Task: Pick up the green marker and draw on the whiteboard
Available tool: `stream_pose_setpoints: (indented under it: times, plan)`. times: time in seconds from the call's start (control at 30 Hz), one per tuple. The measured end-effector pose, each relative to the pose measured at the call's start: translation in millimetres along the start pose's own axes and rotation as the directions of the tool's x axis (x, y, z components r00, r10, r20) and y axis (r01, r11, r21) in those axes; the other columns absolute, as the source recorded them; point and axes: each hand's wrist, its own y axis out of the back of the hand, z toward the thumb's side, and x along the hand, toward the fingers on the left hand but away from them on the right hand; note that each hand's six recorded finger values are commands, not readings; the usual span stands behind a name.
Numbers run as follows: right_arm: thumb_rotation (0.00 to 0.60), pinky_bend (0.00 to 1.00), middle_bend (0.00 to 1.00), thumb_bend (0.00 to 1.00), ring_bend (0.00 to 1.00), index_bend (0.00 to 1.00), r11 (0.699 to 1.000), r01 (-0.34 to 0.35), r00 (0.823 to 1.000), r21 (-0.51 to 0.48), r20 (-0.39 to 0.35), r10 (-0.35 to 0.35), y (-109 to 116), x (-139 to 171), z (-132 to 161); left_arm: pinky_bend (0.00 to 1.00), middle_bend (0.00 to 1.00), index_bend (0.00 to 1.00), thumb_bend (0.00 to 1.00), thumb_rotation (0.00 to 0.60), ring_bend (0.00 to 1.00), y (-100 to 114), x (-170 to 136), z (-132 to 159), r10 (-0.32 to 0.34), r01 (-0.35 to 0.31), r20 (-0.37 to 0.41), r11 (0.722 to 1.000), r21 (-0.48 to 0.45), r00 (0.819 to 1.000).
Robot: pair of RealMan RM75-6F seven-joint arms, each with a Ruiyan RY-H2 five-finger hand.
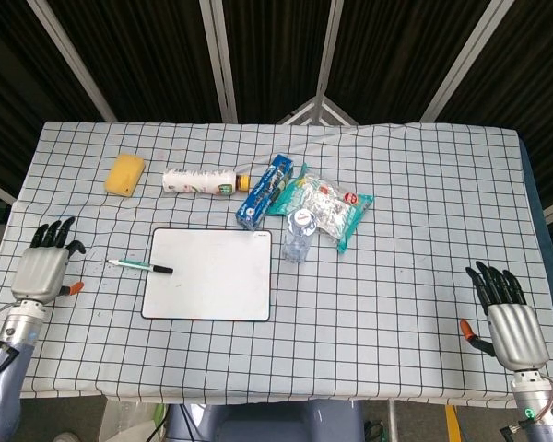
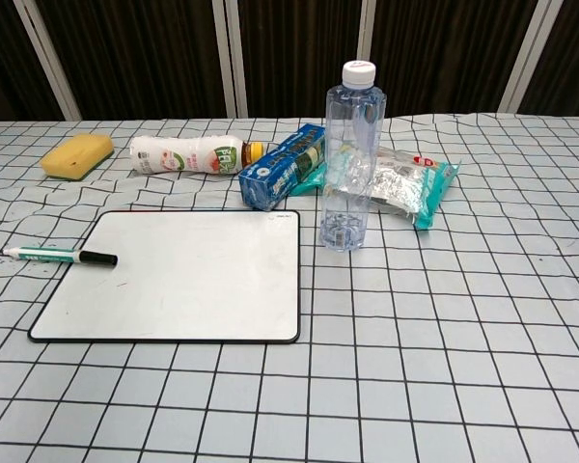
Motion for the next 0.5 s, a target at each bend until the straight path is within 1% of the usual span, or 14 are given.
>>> stream_pose_setpoints:
  times: [0.1,0.27,0.5]
  plan:
    - [0.600,0.00,0.00,0.35,0.00,0.00,1.000,-0.002,1.000,-0.002,0.000,0.002,-0.2,-0.1,0.1,0.00,0.02,0.45,0.31,0.600,0.00,-11.0,12.4,10.6,-0.022,0.022,0.004,0.999,0.026,1.000]
    - [0.600,0.00,0.00,0.35,0.00,0.00,1.000,-0.003,1.000,-0.006,0.001,0.003,-0.4,0.0,0.2,0.00,0.02,0.45,0.36,0.600,0.00,-26.2,29.2,28.3,-0.046,0.046,0.009,0.998,0.033,0.999]
    - [0.600,0.00,0.00,0.35,0.00,0.00,1.000,-0.007,1.000,-0.014,0.003,0.007,-0.4,-0.4,-0.4,0.00,0.03,0.45,0.39,0.600,0.00,-36.7,43.0,53.1,-0.060,0.059,0.033,0.998,0.030,0.998]
